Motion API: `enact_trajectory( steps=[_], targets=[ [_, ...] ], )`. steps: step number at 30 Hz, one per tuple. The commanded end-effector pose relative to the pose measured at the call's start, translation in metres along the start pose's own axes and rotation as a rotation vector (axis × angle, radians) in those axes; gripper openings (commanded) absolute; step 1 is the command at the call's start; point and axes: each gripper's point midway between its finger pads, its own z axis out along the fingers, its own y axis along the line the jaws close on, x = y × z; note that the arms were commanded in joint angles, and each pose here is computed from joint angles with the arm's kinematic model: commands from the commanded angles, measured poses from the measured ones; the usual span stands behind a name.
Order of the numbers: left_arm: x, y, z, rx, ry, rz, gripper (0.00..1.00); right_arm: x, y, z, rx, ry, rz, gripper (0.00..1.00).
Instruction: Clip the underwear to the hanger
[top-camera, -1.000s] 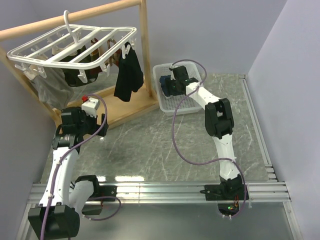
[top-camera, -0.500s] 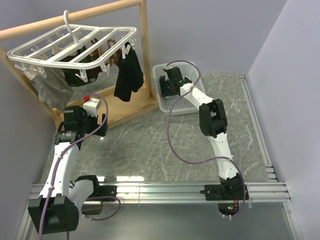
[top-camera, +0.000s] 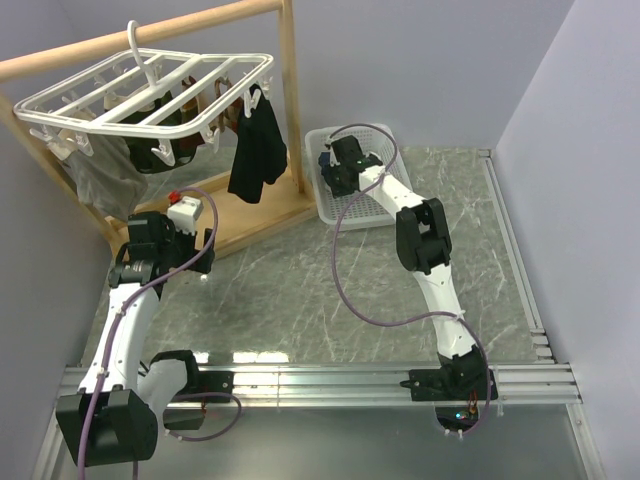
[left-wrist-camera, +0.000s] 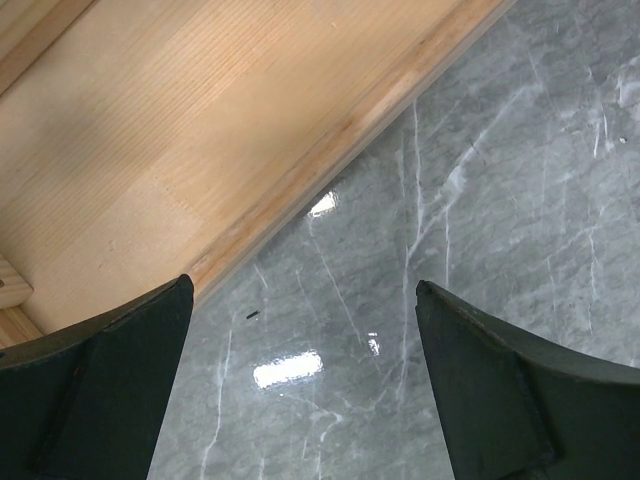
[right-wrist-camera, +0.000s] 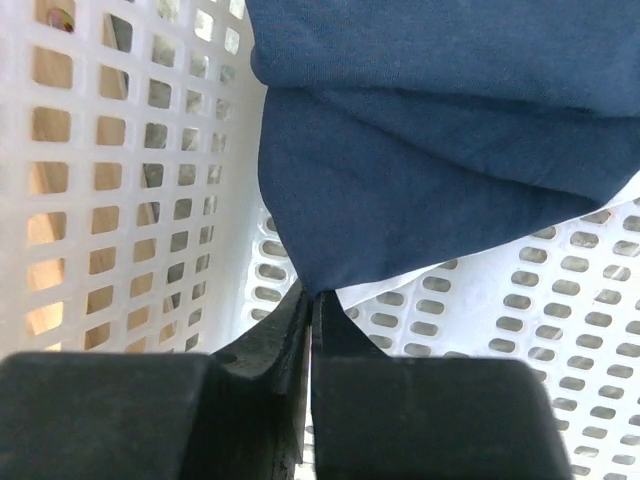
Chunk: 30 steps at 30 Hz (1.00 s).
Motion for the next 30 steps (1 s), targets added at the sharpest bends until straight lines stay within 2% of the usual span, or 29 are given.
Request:
enact_trajectory(
  steps=[1,6,10,16,30],
  targets=[
    [-0.021,0.003,-0.007,-0.003,-0.046,0.02,0.99,-0.003,-0.008,-0.021,0.025,0.016,-0.05,0.0],
    [-0.023,-0.007,-0.008,0.057,-0.024,0.007,0.99,-0.044,-0.004,-0.077,-0.006,-0.102,-0.117,0.0],
    [-0.028,-0.009,-0.011,0.081,-0.001,0.003,0.99,-0.094,0.006,-0.147,-0.045,-0.257,-0.165,0.0],
    [-0.026,-0.021,-0.013,0.151,0.028,0.004,0.99,-0.135,0.029,-0.226,-0.141,-0.406,-0.239,0.0],
    [-0.022,-0.038,-0.009,0.268,0.067,-0.03,0.99,-0.13,0.106,-0.388,-0.35,-0.619,-0.477,0.0]
  ],
)
